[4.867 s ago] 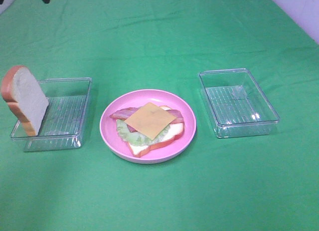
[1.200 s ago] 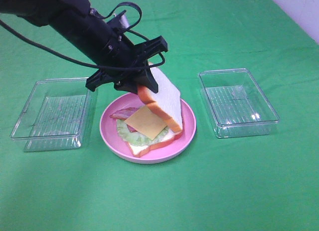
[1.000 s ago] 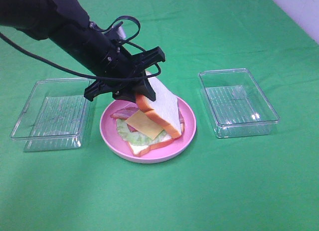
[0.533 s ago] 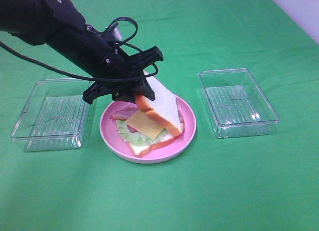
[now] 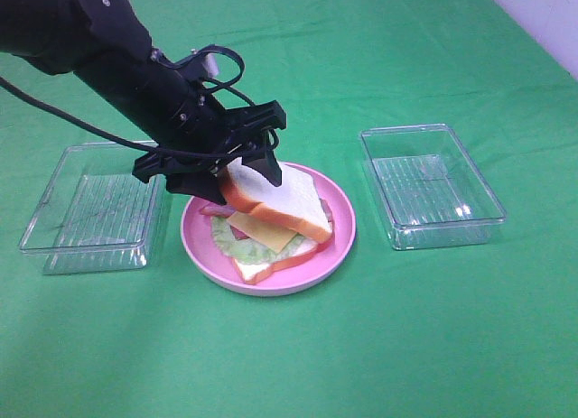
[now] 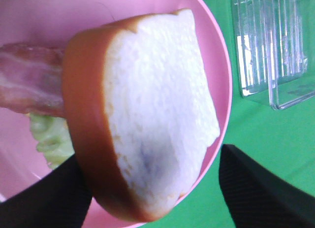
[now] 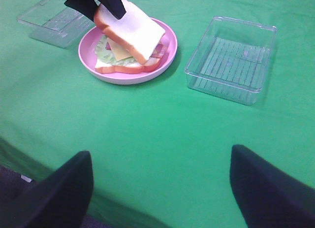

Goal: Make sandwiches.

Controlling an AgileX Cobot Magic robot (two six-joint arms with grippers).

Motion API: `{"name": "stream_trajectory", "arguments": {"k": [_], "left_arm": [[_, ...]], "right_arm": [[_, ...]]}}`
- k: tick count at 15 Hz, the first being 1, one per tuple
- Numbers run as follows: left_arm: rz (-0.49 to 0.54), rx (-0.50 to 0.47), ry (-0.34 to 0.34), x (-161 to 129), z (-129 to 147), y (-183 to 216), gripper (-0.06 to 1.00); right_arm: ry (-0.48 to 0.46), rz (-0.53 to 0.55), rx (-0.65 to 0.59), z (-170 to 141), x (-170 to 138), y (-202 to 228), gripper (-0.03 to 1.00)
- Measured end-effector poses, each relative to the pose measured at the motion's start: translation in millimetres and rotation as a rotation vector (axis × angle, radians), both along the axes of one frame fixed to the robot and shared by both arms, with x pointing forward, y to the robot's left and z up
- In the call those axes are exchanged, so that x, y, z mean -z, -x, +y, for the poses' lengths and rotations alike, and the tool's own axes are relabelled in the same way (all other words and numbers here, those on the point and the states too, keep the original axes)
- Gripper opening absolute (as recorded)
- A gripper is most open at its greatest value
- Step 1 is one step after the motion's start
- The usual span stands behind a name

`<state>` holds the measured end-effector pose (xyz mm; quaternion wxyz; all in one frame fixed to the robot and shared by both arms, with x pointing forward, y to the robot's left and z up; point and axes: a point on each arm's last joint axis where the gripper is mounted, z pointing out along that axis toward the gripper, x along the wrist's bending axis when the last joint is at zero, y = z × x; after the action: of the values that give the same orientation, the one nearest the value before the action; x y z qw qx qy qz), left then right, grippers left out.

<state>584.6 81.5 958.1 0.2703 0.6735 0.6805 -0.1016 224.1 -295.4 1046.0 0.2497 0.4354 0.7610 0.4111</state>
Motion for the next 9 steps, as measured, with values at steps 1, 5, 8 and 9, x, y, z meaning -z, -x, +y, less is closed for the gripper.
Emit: {"name": "stream_trajectory", "arguments": {"k": [1,5,8,9], "left_arm": [[0.0,0.0,0.0,0.0,0.0,0.0,0.68],[-0.035,0.1,-0.095,-14.6,8.8,7.7,0.83],[-0.083,0.151,-0.15,-32.2,16.0,13.3,0.83],[-0.107,0.17,-0.171,-41.8,19.5,16.5,0.83]], "right_arm": [[0.0,0.0,0.0,0.0,0.0,0.0,0.73],[0.0,0.0,0.0,0.0,0.0,0.0,0.73],[0.0,0.0,0.0,0.0,0.0,0.0,0.73],[0.0,0.0,0.0,0.0,0.0,0.0,0.73]]}}
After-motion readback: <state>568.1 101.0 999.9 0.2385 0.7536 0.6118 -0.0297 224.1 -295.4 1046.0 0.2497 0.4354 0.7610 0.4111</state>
